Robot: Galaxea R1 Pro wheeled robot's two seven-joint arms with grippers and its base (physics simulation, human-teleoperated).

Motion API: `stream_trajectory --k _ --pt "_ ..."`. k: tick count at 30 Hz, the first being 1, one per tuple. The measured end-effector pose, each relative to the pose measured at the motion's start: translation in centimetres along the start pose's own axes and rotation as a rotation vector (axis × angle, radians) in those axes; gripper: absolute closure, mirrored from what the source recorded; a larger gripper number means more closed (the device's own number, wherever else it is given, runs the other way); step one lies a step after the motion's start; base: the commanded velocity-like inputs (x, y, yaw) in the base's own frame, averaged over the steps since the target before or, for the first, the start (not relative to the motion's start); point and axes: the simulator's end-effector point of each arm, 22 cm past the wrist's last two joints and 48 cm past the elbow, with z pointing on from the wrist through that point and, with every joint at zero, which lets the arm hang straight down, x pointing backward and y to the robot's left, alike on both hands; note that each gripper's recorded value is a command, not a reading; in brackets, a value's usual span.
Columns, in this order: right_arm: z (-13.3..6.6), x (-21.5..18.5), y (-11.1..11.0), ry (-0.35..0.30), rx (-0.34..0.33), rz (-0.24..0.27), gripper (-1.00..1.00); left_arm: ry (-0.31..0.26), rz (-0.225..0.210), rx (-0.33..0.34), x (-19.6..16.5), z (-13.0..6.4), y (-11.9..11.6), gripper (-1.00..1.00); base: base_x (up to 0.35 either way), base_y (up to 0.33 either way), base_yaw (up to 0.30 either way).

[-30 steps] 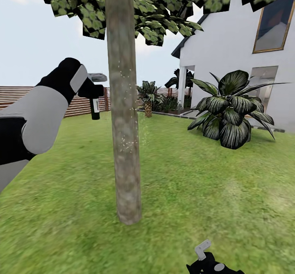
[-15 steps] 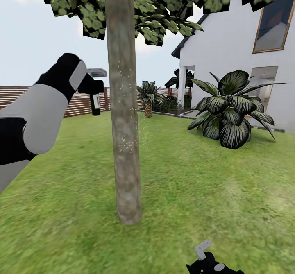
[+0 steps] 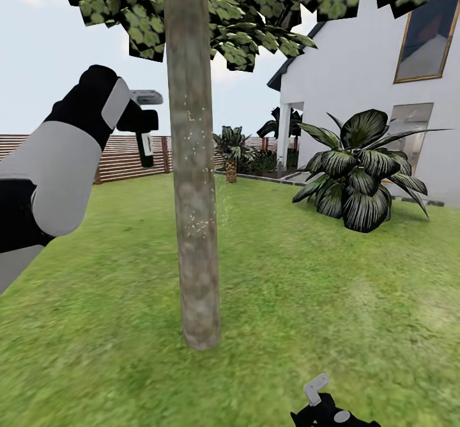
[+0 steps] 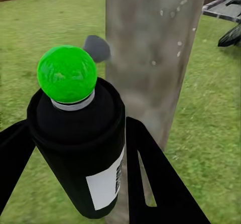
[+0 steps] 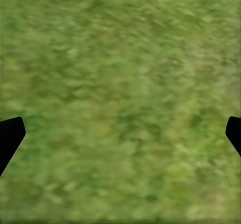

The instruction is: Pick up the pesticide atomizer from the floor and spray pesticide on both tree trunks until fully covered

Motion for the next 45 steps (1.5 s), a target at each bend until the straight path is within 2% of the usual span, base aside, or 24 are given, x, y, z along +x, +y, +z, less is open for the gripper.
stream_trajectory --k 3,6,24,36,39,41,45 --pt "0.0 0.0 0.0 0.0 0.0 0.0 -1.0 0.0 0.004 -0.083 0.0 -0.1 1.9 1.0 0.0 0.0 0.0" --pt "0.0 0.1 0.0 0.0 0.0 0.0 -1.0 0.0 0.002 -0.14 0.0 -0.2 3.2 1.0 0.0 0.0 0.0" --pt "0.0 0.1 0.1 0.002 -0.001 0.0 -1.0 0.005 -0.004 -0.161 0.2 -0.2 3.8 1.0 0.0 0.0 0.0" --pt "0.0 0.2 0.1 0.002 -0.001 0.0 -1.0 0.0 -0.008 -0.145 0.0 -0.2 3.5 1.0 0.0 0.0 0.0" --pt "0.0 0.2 0.1 0.002 -0.001 0.0 -1.0 0.002 -0.011 -0.104 0.0 -0.1 2.6 1.0 0.0 0.0 0.0" --pt "0.0 0.2 0.1 0.002 -0.001 0.0 -1.0 0.005 -0.014 -0.013 0.1 0.1 0.6 1.0 0.0 0.0 0.0" --pt "0.0 0.3 0.1 0.003 -0.001 0.001 -1.0 0.006 -0.009 0.018 0.1 0.1 -0.1 1.0 0.0 0.0 0.0"
